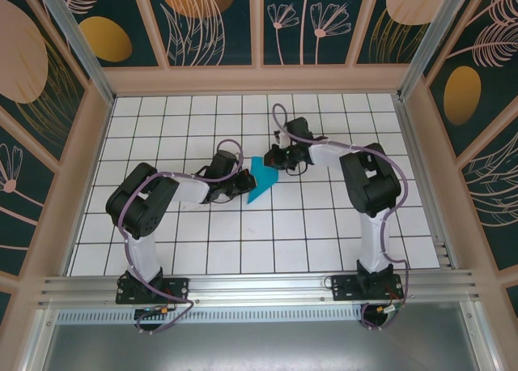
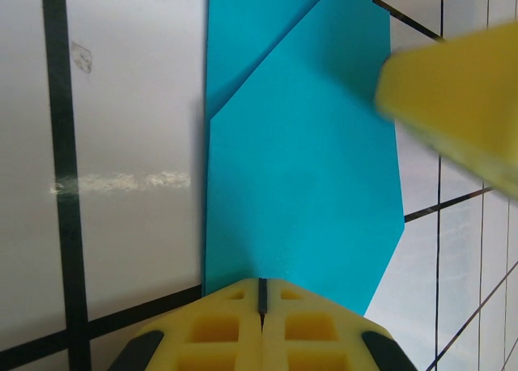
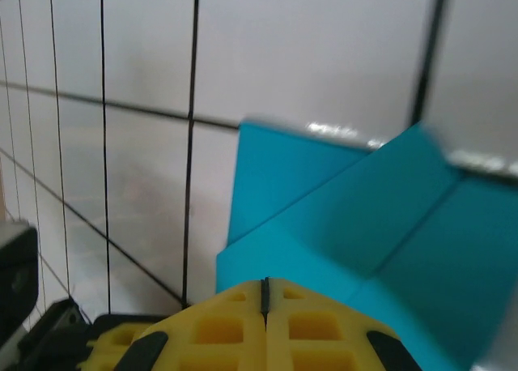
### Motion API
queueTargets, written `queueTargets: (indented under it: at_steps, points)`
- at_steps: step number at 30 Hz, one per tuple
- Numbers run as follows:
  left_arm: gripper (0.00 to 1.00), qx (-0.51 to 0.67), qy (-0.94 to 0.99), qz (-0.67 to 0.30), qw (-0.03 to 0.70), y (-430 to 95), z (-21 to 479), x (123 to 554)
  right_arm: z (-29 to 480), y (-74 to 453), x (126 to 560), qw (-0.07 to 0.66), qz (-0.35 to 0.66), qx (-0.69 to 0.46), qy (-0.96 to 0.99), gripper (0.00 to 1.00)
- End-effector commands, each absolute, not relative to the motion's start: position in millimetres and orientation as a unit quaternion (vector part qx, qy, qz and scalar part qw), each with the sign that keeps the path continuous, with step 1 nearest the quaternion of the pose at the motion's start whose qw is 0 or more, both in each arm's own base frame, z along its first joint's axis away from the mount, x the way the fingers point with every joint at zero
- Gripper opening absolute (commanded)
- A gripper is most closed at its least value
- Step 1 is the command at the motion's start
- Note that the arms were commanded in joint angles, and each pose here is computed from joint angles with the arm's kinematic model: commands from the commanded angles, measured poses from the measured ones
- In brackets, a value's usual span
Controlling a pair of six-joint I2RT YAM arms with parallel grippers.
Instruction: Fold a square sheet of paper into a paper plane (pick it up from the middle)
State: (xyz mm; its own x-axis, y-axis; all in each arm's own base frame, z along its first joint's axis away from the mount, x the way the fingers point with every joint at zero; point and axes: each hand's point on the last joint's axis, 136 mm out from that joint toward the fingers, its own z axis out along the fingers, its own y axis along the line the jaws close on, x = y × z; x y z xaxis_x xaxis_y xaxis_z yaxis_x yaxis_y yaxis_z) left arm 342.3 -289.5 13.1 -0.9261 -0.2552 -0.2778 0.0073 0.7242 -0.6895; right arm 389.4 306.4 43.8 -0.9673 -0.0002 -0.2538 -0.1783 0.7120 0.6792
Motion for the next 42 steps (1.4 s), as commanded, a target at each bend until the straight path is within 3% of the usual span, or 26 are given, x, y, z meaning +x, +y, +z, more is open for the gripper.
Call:
queueTargets:
  at_steps: [1,8,14,21,33,42]
  points:
    - [0.00,-0.093,0.953,-0.266,0.109,-252.6,-51.0,308.2,32.9,313.7,383.8,0.099,0.388,-0.044,0.915,0.00]
    - [0.00,-0.081,0.948,-0.279,0.126,-258.7,-35.8,315.7,3.7,306.0,377.7,0.075,0.351,-0.037,0.932,0.00]
    - [0.00,-0.051,0.927,-0.332,0.169,-280.6,13.9,337.0,-20.8,289.3,371.3,0.056,0.307,-0.023,0.950,0.00]
    - [0.12,-0.051,0.901,-0.365,0.231,-288.5,67.1,358.5,-37.8,277.5,366.8,0.040,0.278,-0.009,0.960,0.00]
    - [0.12,-0.005,0.895,-0.412,0.169,-313.1,50.6,339.5,-46.1,274.4,365.1,0.027,0.271,0.000,0.962,0.00]
    - [0.13,0.014,0.916,-0.378,0.133,-313.2,24.7,320.5,-51.5,270.2,363.3,0.021,0.257,0.005,0.966,0.00]
